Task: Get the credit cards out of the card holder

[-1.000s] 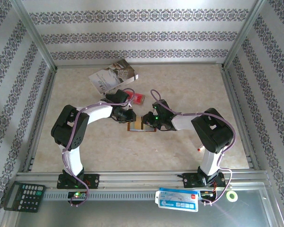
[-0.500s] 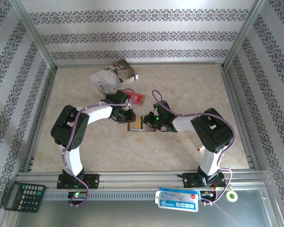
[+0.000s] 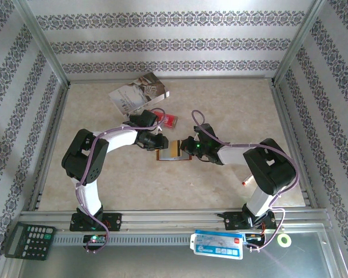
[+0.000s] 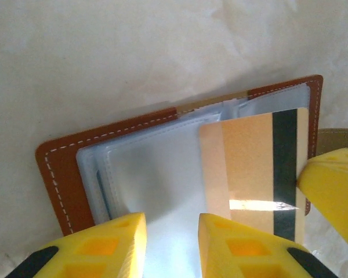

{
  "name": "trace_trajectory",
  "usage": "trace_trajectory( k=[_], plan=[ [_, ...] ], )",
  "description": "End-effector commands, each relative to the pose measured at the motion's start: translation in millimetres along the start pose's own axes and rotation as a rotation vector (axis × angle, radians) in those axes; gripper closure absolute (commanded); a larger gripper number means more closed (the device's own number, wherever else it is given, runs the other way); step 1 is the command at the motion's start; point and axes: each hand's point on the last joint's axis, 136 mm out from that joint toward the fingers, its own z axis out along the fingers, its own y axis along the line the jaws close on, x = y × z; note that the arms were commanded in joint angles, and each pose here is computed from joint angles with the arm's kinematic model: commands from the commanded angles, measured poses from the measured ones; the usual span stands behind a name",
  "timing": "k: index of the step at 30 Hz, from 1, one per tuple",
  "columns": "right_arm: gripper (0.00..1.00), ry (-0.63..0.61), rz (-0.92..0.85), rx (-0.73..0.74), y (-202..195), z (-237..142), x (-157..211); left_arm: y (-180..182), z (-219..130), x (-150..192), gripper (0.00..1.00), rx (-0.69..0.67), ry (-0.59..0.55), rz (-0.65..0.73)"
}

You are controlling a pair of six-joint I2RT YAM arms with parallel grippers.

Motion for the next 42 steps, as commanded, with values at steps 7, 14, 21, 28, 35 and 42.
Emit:
trace_trajectory(
  k=[7, 14, 21, 28, 35, 42],
  plan=[
    [1.00, 0.012, -0.001, -0.031, 10, 2, -4, -20, -2, 0, 0.78, 0.029, 0.008, 0.013],
    [0.90, 0.036, 0.002, -0.067, 18, 2, -1, -12, 17, 6, 0.86, 0.014, 0.038, -0.006],
    [0.79, 0.062, 0.020, -0.073, 18, 8, 6, -2, 21, 11, 0.86, -0.021, 0.049, -0.004],
    [0.89, 0.060, 0.035, -0.058, 13, 12, 6, 1, 20, 14, 0.85, -0.036, 0.052, 0.004],
    [1.00, -0.018, 0.009, -0.055, 6, -11, -11, -5, -7, -1, 0.75, -0.059, -0.016, 0.033],
    [1.00, -0.119, -0.070, -0.153, 35, -42, -28, -22, -60, -30, 0.61, -0.074, -0.201, 0.106]
  ],
)
